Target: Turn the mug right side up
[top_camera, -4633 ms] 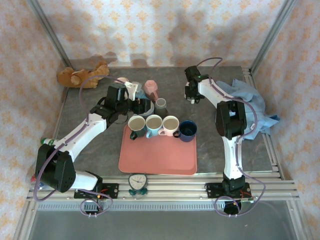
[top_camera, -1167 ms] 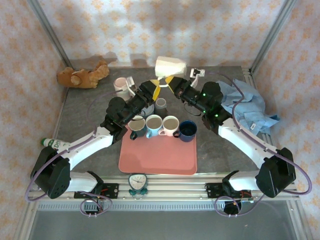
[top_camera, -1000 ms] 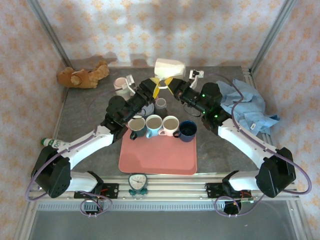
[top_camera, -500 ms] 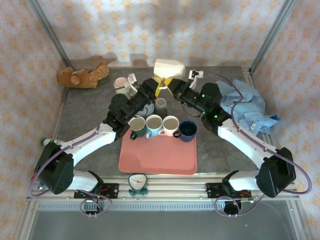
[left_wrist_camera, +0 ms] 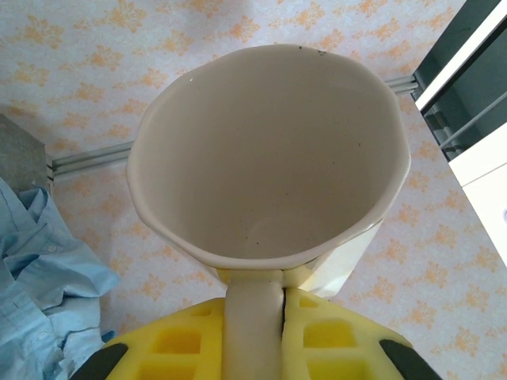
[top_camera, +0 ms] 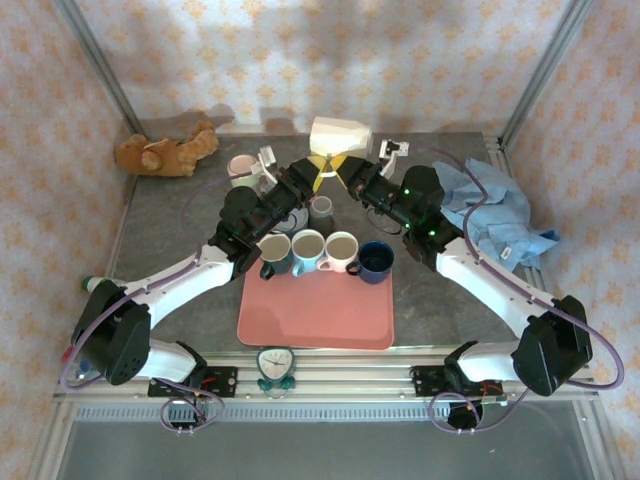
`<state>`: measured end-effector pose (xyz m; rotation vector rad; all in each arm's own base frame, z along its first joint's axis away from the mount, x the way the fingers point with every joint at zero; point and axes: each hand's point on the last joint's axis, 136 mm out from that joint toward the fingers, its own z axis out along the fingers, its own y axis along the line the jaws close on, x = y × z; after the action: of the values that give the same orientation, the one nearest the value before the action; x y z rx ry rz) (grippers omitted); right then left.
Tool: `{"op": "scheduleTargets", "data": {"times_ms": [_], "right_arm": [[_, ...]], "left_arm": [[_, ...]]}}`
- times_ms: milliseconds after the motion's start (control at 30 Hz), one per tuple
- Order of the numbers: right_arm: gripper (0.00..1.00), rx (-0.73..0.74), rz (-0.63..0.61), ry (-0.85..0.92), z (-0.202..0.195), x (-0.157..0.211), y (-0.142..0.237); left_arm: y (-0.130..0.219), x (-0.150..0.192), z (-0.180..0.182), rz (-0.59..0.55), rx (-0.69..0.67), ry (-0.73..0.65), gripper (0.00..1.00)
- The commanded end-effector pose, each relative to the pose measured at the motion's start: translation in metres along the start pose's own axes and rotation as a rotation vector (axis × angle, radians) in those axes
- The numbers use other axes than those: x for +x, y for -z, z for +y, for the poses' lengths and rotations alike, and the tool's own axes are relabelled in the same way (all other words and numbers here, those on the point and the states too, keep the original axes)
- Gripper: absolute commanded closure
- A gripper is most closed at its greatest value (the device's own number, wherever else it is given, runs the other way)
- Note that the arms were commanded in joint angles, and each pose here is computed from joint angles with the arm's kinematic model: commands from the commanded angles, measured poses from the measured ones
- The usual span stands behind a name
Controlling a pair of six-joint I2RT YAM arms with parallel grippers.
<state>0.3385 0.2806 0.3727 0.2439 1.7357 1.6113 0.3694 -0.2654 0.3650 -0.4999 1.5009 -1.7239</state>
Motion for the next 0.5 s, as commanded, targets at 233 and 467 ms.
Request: {"op": "scheduleTargets", "data": {"times_ms": [233, 467], "right_arm": [[0.55, -0.028, -0.015, 0.143, 0.02, -0.001, 0.009], [0.47, 0.015, 0.006, 0.187, 0.011, 0.004, 0.012]], "left_arm": [[0.009, -0.002, -0.049, -0.011, 0.094, -0.244, 1.0], [0.015, -0.005, -0.058, -0.026, 0.093, -0.321, 1.0]]}}
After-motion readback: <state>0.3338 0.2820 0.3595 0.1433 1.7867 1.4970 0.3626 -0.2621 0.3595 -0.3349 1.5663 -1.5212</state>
